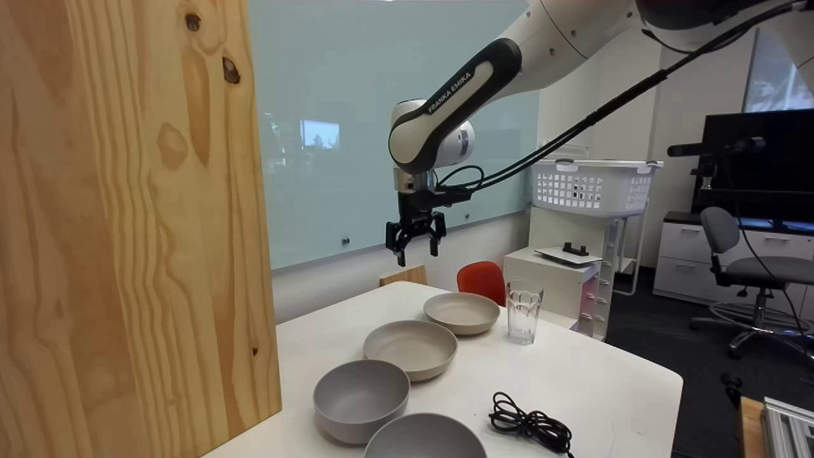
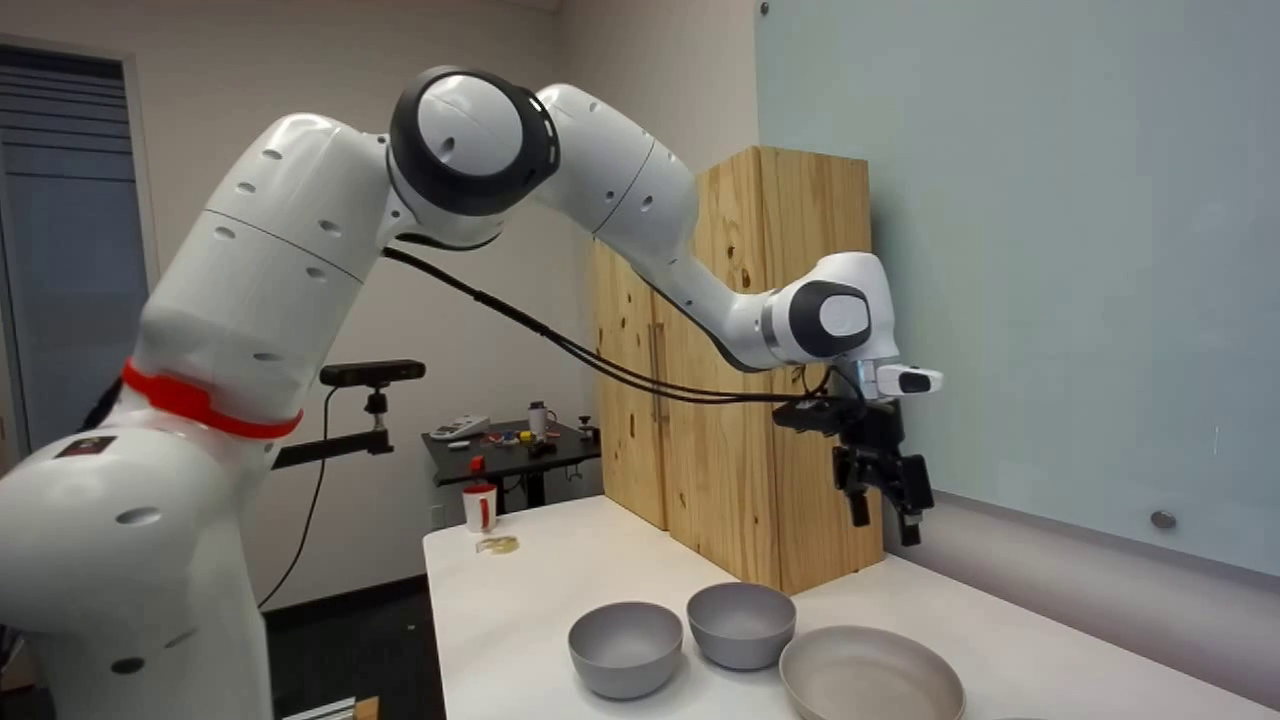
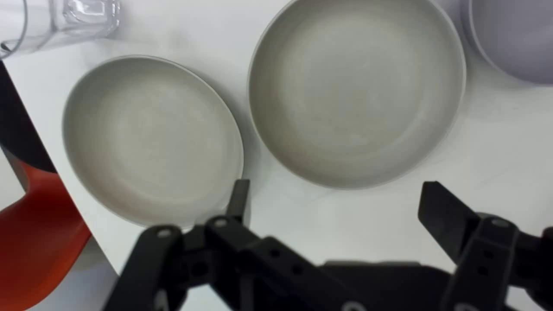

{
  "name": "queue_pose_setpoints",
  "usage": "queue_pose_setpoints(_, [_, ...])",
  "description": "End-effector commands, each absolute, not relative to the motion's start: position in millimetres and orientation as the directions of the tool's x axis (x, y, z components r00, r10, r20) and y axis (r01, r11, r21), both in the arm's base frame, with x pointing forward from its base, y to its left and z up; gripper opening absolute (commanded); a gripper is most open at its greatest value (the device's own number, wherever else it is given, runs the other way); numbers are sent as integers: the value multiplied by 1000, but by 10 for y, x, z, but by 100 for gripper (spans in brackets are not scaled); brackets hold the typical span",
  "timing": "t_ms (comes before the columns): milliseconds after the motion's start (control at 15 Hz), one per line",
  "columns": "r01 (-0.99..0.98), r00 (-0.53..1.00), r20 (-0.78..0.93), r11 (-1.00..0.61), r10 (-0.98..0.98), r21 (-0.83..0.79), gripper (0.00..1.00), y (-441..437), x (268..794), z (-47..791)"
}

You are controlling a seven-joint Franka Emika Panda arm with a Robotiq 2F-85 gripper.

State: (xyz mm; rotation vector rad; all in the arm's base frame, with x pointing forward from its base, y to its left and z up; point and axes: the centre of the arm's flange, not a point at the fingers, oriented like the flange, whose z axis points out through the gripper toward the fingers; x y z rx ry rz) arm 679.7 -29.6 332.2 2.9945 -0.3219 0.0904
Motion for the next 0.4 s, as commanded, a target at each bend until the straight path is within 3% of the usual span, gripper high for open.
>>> queue_pose_setpoints(0, [-116,993,26,-982,-114,146,100,-180,6679,3225])
queue_pose_setpoints(333, [-104,994,25,-988,-102,113,100,-66,6811,3260])
